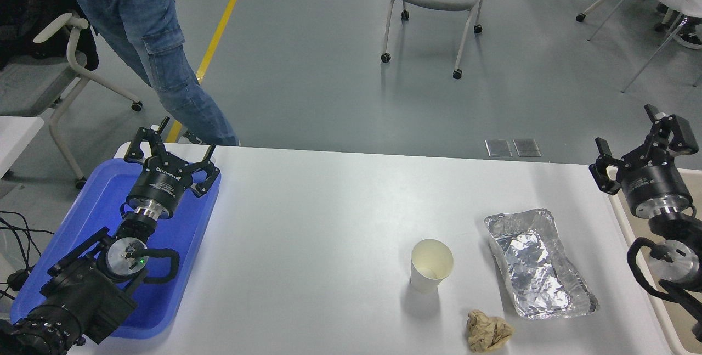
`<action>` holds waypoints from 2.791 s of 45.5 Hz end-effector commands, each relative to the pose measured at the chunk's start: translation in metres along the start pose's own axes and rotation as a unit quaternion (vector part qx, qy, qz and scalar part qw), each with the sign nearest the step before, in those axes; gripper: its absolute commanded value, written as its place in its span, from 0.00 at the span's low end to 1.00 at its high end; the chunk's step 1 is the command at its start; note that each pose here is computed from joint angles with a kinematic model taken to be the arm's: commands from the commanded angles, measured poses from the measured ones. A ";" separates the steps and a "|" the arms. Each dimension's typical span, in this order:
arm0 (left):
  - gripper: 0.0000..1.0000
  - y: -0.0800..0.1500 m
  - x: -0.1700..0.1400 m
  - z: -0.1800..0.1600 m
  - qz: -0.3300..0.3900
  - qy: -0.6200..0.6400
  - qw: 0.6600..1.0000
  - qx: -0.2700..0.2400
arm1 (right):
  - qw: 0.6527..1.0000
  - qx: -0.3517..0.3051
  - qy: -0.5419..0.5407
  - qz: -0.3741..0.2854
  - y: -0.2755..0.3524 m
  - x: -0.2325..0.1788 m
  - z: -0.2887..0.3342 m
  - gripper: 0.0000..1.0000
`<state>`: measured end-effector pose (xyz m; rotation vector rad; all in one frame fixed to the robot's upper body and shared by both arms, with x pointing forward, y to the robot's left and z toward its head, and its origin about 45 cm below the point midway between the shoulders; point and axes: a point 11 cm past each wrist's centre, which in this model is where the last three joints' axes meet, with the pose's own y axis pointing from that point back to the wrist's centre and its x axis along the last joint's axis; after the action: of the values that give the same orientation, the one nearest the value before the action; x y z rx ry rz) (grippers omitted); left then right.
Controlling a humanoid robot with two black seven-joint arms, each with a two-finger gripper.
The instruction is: Pick up paper cup place in dustbin
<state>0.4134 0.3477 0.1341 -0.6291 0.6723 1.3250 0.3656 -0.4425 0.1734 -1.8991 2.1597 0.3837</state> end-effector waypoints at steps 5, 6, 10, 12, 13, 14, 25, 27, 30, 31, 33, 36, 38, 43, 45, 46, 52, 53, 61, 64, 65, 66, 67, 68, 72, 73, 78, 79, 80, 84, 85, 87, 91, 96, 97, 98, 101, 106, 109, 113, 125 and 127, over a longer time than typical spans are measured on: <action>1.00 0.000 0.000 0.000 0.000 0.000 1.000 0.000 | 1.000 -0.003 0.003 0.000 0.002 0.002 0.002 1.00; 1.00 0.000 0.000 0.000 0.000 0.000 1.000 0.000 | 1.000 -0.003 0.003 0.000 0.002 0.001 0.002 1.00; 1.00 0.000 0.000 0.000 0.000 0.000 1.000 0.000 | 1.000 -0.004 0.003 0.000 0.002 0.002 0.003 1.00; 1.00 0.000 0.000 0.000 0.000 0.000 1.000 0.000 | 1.000 -0.004 0.003 0.000 0.002 0.001 0.003 1.00; 1.00 0.000 0.000 0.000 0.000 0.000 1.000 0.000 | 1.000 -0.004 0.003 0.000 0.002 0.002 0.003 1.00; 1.00 0.000 0.000 0.000 0.000 0.000 1.000 0.000 | 1.000 -0.004 0.004 -0.001 0.002 0.001 0.003 1.00; 1.00 0.000 0.000 0.000 0.000 0.000 1.000 0.000 | 1.000 -0.003 0.004 -0.001 0.001 0.001 0.002 1.00; 1.00 0.000 0.000 0.000 0.000 0.000 1.000 0.000 | 1.000 -0.004 0.006 -0.001 0.001 0.001 0.002 1.00; 1.00 0.000 0.000 0.000 0.000 0.000 1.000 0.000 | 1.000 -0.003 0.008 0.002 0.001 0.004 0.002 1.00; 1.00 0.000 0.000 0.000 0.000 0.000 1.000 0.000 | 1.000 -0.003 0.007 0.003 0.001 0.004 0.002 1.00; 1.00 0.000 0.000 0.000 0.000 0.000 1.000 0.000 | 1.000 -0.002 0.007 0.000 0.001 0.003 0.001 1.00; 1.00 0.000 0.000 0.000 0.000 0.000 1.000 0.000 | 1.000 -0.004 0.007 0.002 0.001 0.004 0.002 1.00; 1.00 0.000 0.000 0.000 0.000 0.000 1.000 0.000 | 1.000 -0.004 0.007 0.002 0.001 0.004 0.002 1.00; 1.00 0.000 0.000 0.000 0.000 0.000 1.000 0.000 | 1.000 -0.005 0.008 0.002 0.002 0.005 0.002 1.00; 1.00 0.000 0.000 0.000 0.000 0.000 1.000 0.000 | 1.000 -0.005 0.008 0.002 0.002 0.005 0.002 1.00; 1.00 0.000 0.000 0.000 0.000 0.000 1.000 0.000 | 1.000 -0.004 0.008 0.002 0.002 0.006 0.002 1.00; 1.00 0.000 0.000 0.000 -0.001 0.000 1.000 0.000 | 1.000 -0.011 0.012 0.002 0.005 0.007 0.006 1.00; 1.00 -0.001 -0.001 0.000 -0.001 0.000 1.000 0.000 | 1.000 -0.011 0.012 0.002 0.005 0.008 0.007 1.00; 1.00 -0.001 -0.001 0.000 -0.001 0.000 1.000 0.000 | 1.000 -0.010 0.014 0.005 0.003 0.009 0.005 1.00; 1.00 0.000 0.000 0.000 -0.001 0.000 1.000 0.000 | 1.000 -0.009 0.015 0.005 0.003 0.009 0.004 1.00; 1.00 0.000 0.000 0.000 -0.001 0.000 1.000 0.000 | 1.000 -0.009 0.015 0.005 0.003 0.009 0.004 1.00; 1.00 -0.001 -0.001 0.000 -0.001 0.000 1.000 0.000 | 1.000 -0.010 0.016 0.005 0.004 0.010 0.005 1.00; 1.00 -0.001 -0.001 0.000 -0.001 0.000 1.000 0.000 | 1.000 -0.011 0.015 0.006 0.004 0.009 0.006 1.00; 1.00 -0.001 -0.001 0.000 -0.001 0.000 1.000 0.000 | 1.000 -0.012 0.016 0.007 0.005 0.011 0.007 1.00; 1.00 -0.001 -0.001 0.000 -0.001 0.000 1.000 0.000 | 1.000 -0.012 0.016 0.008 0.005 0.010 0.008 1.00; 1.00 -0.001 -0.001 0.000 -0.001 0.000 1.000 0.000 | 1.000 -0.012 0.015 0.008 0.005 0.010 0.008 1.00; 1.00 -0.001 -0.001 0.000 -0.001 0.000 1.000 0.000 | 1.000 -0.013 0.012 0.005 0.004 0.007 0.010 1.00; 1.00 -0.001 -0.001 0.000 -0.001 0.000 1.000 0.000 | 1.000 -0.013 0.012 0.006 0.005 0.007 0.010 1.00; 1.00 0.000 0.000 0.000 -0.001 0.000 1.000 0.000 | 1.000 -0.013 0.012 0.006 0.005 0.007 0.010 1.00; 1.00 0.000 0.000 0.000 -0.001 0.000 1.000 0.000 | 1.000 -0.016 0.013 0.003 0.005 0.006 0.012 1.00; 1.00 -0.001 -0.001 0.000 -0.001 0.000 1.000 0.000 | 1.000 -0.018 0.014 0.002 0.005 0.006 0.013 1.00; 1.00 -0.001 -0.001 0.000 -0.001 0.000 1.000 0.000 | 1.000 -0.023 0.018 -0.003 0.006 0.004 0.015 1.00; 1.00 0.000 0.000 0.000 -0.001 0.000 1.000 0.000 | 0.998 -0.047 0.048 -0.019 0.009 0.004 0.019 1.00; 1.00 -0.001 -0.001 0.000 -0.001 0.000 1.000 0.000 | 0.984 -0.080 0.147 -0.054 0.004 0.012 -0.002 1.00; 1.00 0.000 0.000 0.000 -0.001 0.000 1.000 0.000 | 0.979 -0.093 0.169 -0.061 0.005 0.014 -0.003 1.00; 1.00 -0.001 -0.001 0.000 -0.001 0.000 1.000 0.000 | 0.974 -0.102 0.188 -0.070 0.004 0.014 -0.005 1.00; 1.00 -0.001 -0.001 0.000 -0.001 0.000 1.000 0.000 | 0.958 -0.123 0.241 -0.096 -0.002 0.010 -0.012 1.00; 1.00 -0.001 -0.001 0.000 -0.001 0.000 1.000 0.000 | 0.923 -0.160 0.326 -0.129 -0.006 0.009 -0.024 1.00; 1.00 -0.001 -0.001 0.000 -0.001 0.000 1.000 0.000 | 0.896 -0.181 0.377 -0.149 -0.010 0.008 -0.031 1.00; 1.00 -0.001 -0.001 0.000 -0.001 0.000 1.000 0.000 | 0.856 -0.210 0.442 -0.167 -0.012 0.010 -0.043 1.00; 1.00 -0.001 -0.001 0.000 -0.001 0.000 1.000 0.000 | 0.781 -0.258 0.529 -0.210 -0.012 -0.005 -0.078 1.00; 1.00 0.000 0.000 0.000 -0.001 0.000 1.000 0.000 | 0.769 -0.268 0.537 -0.220 -0.011 -0.010 -0.086 1.00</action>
<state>0.4138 0.3475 0.1348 -0.6302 0.6712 1.3227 0.3807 -0.4487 0.2163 -3.2266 2.1220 -0.1820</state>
